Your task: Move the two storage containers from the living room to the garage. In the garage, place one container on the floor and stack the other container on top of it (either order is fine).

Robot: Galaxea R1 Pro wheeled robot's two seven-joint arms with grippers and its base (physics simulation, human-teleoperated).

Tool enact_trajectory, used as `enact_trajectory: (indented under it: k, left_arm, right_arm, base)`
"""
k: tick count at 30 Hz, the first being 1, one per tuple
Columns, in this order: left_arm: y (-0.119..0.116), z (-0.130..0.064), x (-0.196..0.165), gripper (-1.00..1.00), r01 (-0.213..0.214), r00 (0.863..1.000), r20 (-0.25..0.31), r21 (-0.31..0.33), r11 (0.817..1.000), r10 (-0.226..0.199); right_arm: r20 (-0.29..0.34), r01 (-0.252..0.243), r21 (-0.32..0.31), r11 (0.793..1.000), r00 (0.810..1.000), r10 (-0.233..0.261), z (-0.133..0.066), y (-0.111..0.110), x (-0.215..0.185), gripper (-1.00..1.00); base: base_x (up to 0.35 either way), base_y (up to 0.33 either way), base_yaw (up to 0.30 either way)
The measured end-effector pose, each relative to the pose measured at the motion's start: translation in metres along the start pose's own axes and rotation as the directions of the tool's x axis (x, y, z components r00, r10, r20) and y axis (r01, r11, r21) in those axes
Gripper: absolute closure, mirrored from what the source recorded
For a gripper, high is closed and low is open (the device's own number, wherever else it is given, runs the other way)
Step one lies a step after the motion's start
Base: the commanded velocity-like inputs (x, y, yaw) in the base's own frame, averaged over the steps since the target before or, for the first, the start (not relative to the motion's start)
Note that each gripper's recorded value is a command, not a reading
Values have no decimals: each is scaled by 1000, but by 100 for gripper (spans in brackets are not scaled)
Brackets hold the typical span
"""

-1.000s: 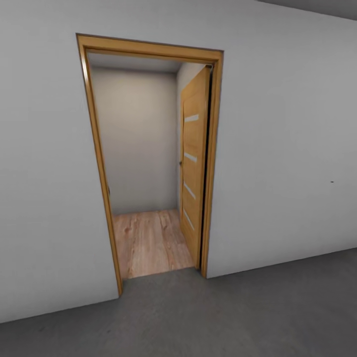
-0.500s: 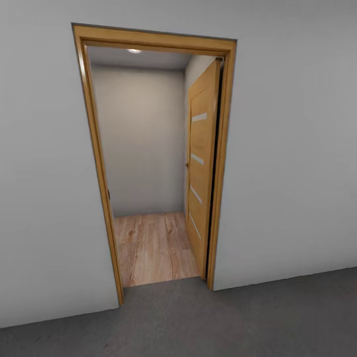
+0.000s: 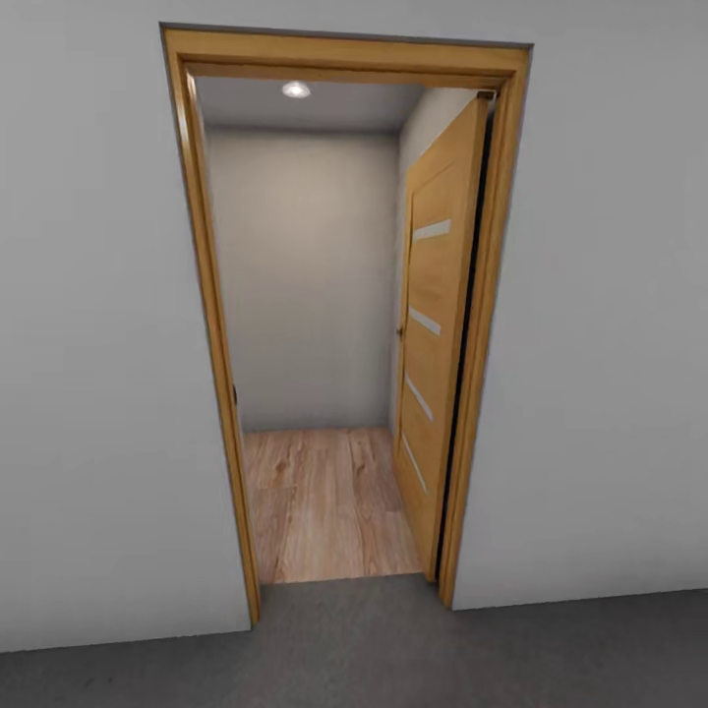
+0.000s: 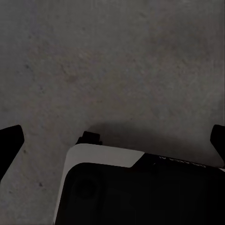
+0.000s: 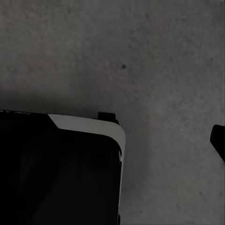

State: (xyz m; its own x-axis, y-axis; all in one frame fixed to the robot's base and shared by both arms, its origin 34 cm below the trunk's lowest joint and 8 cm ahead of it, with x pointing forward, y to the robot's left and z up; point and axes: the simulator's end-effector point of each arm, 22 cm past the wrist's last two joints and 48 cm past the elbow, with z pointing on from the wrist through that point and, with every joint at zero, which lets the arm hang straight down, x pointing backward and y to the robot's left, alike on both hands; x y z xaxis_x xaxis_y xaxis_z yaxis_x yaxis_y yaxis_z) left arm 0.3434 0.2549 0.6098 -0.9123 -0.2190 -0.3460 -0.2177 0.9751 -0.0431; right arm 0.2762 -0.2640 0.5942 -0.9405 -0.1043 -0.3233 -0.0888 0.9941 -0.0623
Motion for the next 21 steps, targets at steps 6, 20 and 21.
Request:
enact_trajectory:
  k: [6,20,21]
  left_arm:
    - [0,0,0,-100,0,1000,0,0,1000,0]
    - [0,0,0,-100,0,1000,0,0,1000,0]
    - [0,0,0,-100,0,1000,0,0,1000,0]
  right_arm:
    - [0,2,0,1000,1000,-2,0,-1,0,-100]
    - [0,1,0,1000,1000,-1,0,0,0,-100]
    - [0,1,0,1000,1000,-1,0,0,0,-100]
  base:
    - [321,0,3]
    - [321,0,0]
    - [321,0,0]
